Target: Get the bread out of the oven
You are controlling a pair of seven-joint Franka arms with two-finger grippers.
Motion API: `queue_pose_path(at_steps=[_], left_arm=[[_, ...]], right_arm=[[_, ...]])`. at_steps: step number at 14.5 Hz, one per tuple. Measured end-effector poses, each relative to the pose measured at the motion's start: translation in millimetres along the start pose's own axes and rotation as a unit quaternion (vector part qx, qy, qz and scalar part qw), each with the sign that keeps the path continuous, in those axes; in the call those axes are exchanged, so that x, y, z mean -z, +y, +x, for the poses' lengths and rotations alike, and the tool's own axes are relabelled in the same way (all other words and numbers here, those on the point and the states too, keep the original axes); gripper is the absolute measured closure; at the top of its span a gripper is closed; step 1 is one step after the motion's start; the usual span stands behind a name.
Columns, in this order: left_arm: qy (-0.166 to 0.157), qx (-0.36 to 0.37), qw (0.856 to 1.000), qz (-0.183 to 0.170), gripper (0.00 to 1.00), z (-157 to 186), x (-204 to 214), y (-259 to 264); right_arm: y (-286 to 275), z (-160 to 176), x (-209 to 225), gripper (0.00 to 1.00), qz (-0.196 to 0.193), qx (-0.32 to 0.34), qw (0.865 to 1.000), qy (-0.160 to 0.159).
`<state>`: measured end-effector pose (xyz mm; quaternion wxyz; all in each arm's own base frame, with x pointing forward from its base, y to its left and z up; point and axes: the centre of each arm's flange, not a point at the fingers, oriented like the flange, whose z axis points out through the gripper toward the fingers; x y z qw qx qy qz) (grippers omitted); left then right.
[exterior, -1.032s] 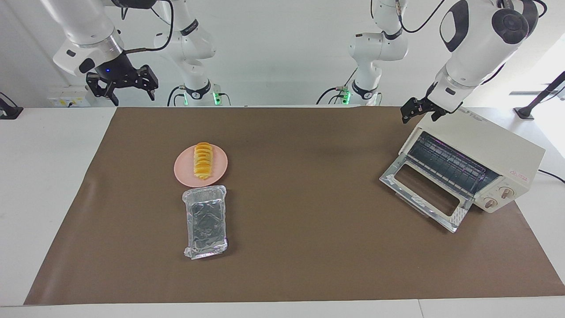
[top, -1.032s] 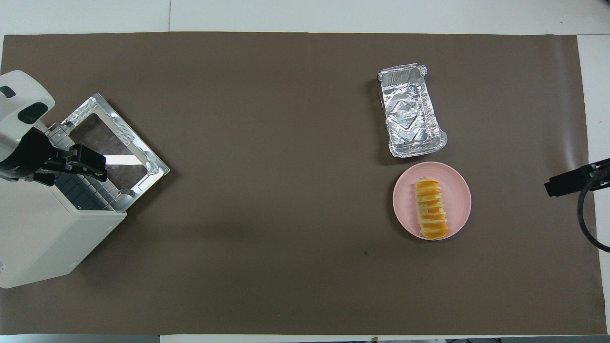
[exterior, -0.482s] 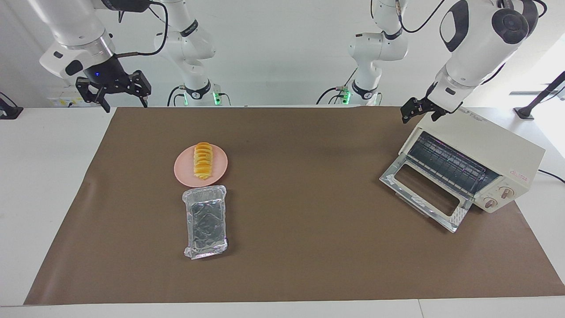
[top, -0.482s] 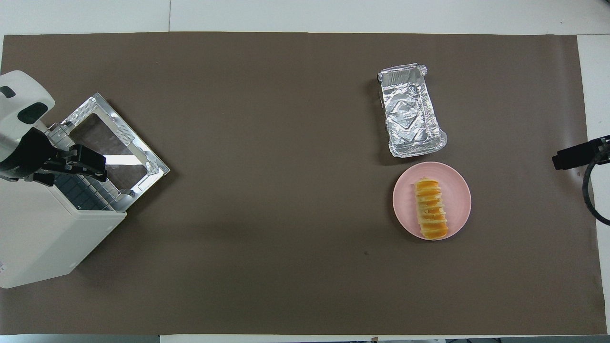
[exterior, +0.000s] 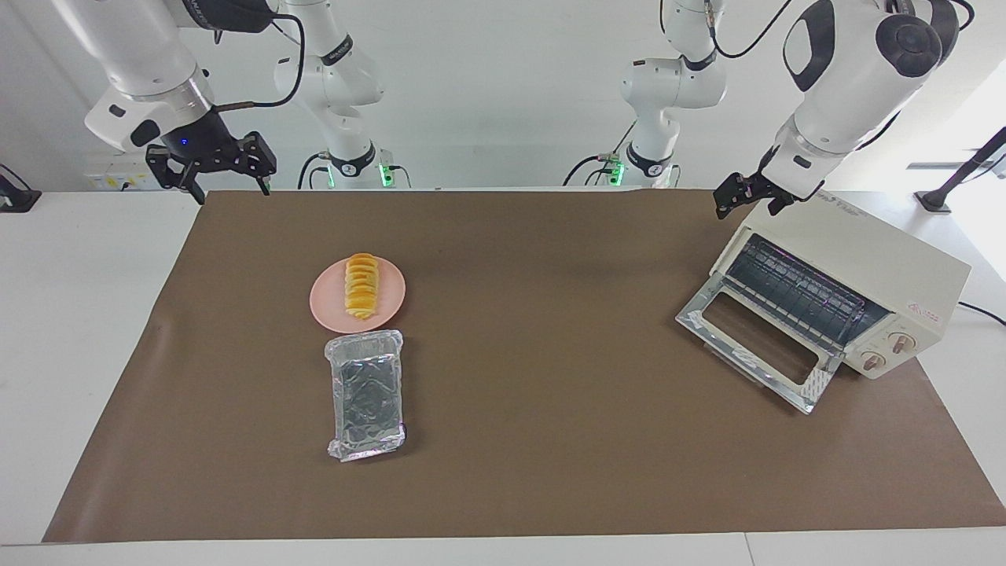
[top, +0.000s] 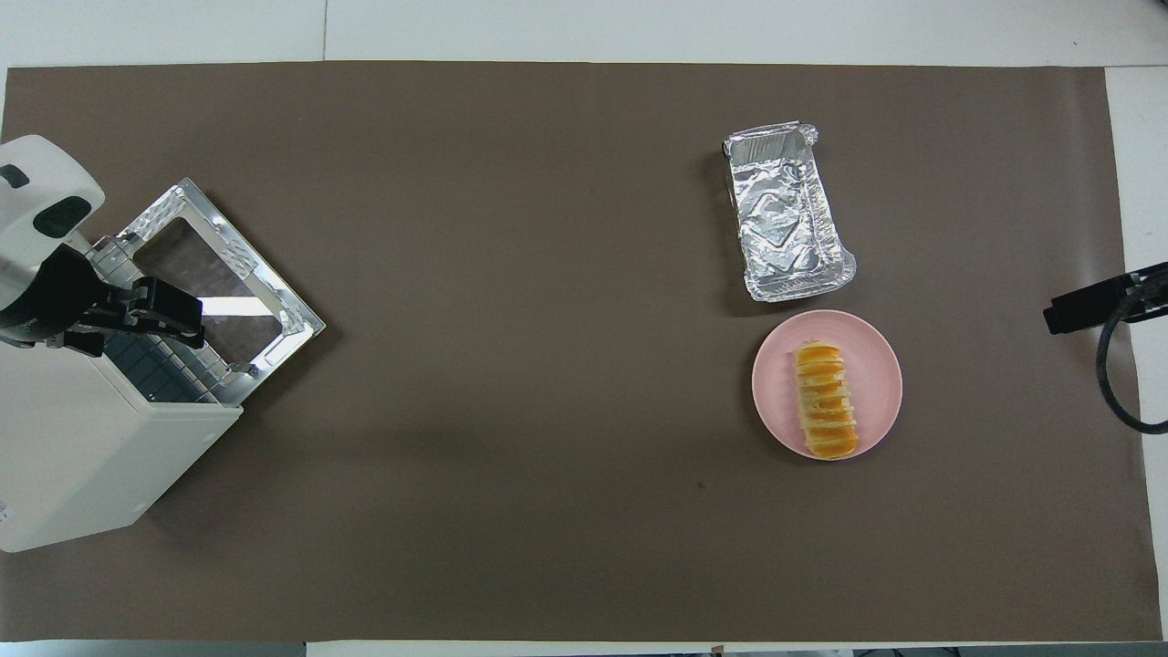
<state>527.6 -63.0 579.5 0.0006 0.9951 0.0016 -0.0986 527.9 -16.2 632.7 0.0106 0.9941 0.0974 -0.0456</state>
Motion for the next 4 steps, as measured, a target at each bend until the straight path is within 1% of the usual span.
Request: queue_pose_path(at_steps=[4], left_arm=[[0.002, 0.000, 1.000, 0.000, 0.00, -1.4, 2.0, -0.3]], right_arm=[[-2.0, -1.7, -3.6, 0.00, 0.001, 0.001, 1.000, -0.004]])
